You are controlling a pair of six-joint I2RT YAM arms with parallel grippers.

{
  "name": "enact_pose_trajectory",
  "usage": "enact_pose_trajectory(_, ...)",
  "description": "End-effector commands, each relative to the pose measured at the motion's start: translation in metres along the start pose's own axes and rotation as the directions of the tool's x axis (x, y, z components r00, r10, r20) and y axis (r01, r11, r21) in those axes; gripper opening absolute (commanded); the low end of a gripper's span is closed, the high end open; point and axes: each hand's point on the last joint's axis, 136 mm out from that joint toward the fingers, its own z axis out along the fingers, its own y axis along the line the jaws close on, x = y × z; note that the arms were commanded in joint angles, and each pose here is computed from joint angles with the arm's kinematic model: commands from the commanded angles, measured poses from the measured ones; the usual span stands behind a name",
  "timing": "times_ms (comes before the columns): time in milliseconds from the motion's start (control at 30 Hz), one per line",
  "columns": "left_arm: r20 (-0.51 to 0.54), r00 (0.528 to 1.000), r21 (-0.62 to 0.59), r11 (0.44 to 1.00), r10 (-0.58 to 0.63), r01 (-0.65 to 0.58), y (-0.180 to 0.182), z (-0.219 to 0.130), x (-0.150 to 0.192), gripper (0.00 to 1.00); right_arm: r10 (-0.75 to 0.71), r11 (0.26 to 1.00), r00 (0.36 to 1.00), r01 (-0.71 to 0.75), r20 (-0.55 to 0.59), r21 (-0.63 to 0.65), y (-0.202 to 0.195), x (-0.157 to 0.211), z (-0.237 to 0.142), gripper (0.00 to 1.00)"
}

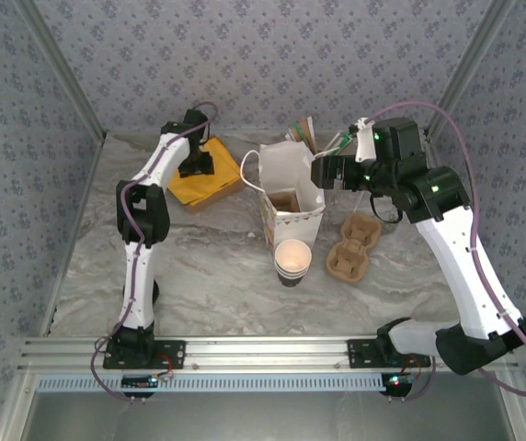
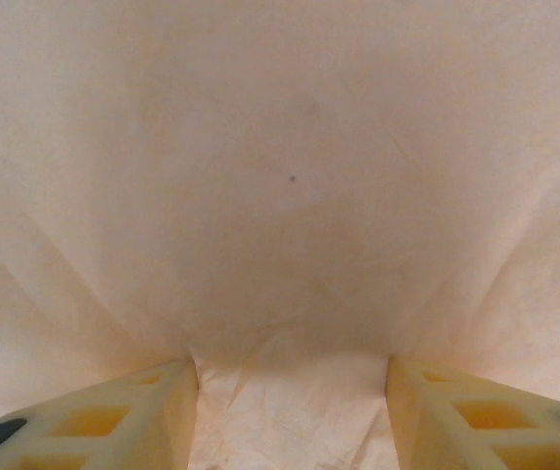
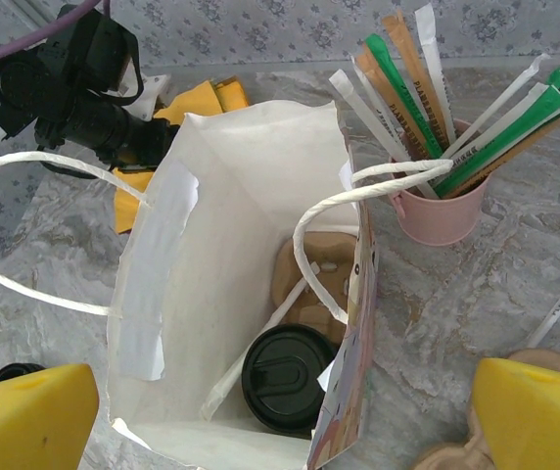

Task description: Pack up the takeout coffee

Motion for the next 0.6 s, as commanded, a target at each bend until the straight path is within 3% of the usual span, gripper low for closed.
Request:
enact_pose_trajectory(0,-0.014,1.000,-0.010,1.000,0.011,-0.011,0.003,-0.002,0.005,0.47,-0.003,1.000,1.000,0.004,0.021,-0.019,0.003,-0.007,-0.005,1.00)
enact_pose_trajectory(67,-0.018,1.000,-0.008,1.000,0.014,-0.014,0.003,-0.001,0.006,0.36,-0.003,1.000,1.000,0.004,0.021,-0.021,0.003,-0.007,-0.004,1.00)
enact_pose_trajectory(200,-0.023,1.000,-0.013,1.000,0.019,-0.019,0.005,-0.001,0.007,0.30,-0.003,1.000,1.000,0.003,0.021,-0.020,0.003,-0.007,-0.004,1.00)
enact_pose_trajectory(300,-0.025,0.999,-0.018,1.000,0.022,-0.022,0.006,-0.002,0.007,0.15,-0.002,1.000,1.000,0.003,0.022,-0.019,0.002,-0.008,-0.005,1.00)
enact_pose_trajectory(433,0.009,1.000,-0.010,1.000,0.015,-0.015,0.005,-0.020,0.000,0.13,-0.001,1.000,1.000,0.002,0.022,-0.020,0.002,-0.007,-0.005,1.00)
enact_pose_trajectory(567,0.050,0.999,0.002,1.000,0.010,-0.010,0.005,-0.045,-0.009,0.00,-0.002,1.000,1.000,0.003,0.027,-0.028,0.003,-0.009,-0.002,1.00)
